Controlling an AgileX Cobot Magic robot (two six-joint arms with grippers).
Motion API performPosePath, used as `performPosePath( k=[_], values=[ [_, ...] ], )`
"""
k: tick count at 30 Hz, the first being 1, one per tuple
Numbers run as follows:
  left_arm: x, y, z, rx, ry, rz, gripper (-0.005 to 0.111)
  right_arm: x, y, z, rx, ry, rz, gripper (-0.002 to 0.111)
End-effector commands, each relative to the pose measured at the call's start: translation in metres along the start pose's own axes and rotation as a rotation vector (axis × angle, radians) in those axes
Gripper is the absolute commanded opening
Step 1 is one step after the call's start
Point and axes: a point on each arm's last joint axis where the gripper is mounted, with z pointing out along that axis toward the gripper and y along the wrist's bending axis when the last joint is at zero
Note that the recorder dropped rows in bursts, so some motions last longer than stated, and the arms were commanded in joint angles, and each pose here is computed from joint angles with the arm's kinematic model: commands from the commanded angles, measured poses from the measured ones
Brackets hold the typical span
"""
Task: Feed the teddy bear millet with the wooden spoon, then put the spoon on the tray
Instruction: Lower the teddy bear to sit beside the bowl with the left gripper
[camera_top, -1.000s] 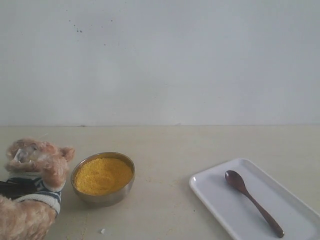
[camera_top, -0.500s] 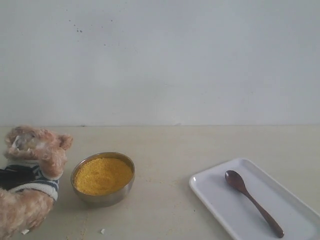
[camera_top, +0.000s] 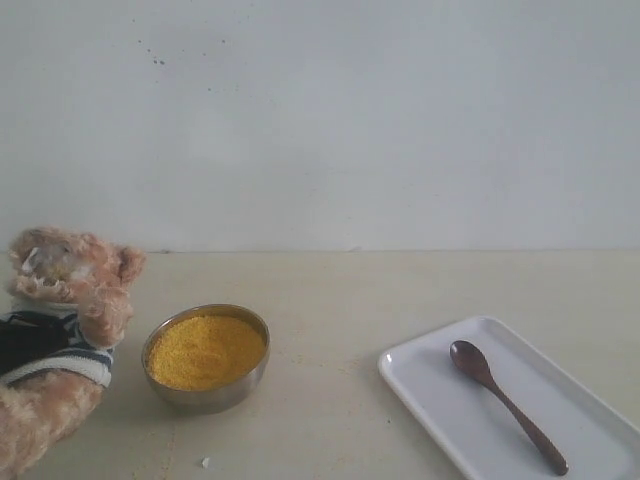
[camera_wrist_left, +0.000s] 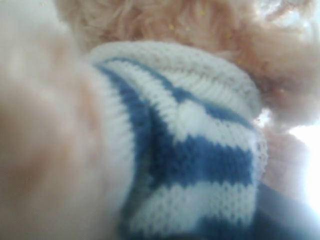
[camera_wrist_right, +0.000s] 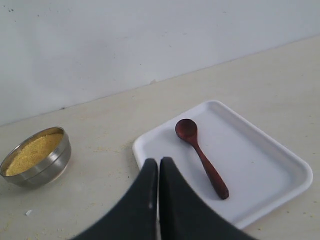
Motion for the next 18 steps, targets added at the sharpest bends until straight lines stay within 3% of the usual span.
performPosePath(
  k=[1, 6, 18],
  values=[
    [-0.0033, -0.0046, -0.0001, 0.031, -0.011, 0.050, 0.004, -0.0010, 0.0001, 0.0003, 0.000, -0.007, -0.024, 0.000],
    [-0.0038, 0.0042, -0.0002, -0.067, -0.011, 0.130, 0.004, -0.0010, 0.0001, 0.0003, 0.000, -0.007, -0.024, 0.000],
    [-0.0018, 0.0007, 0.0033, -0.042, 0.002, 0.167, 0.004, -0.0010, 0.0001, 0.0003, 0.000, -0.007, -0.024, 0.000]
  ],
)
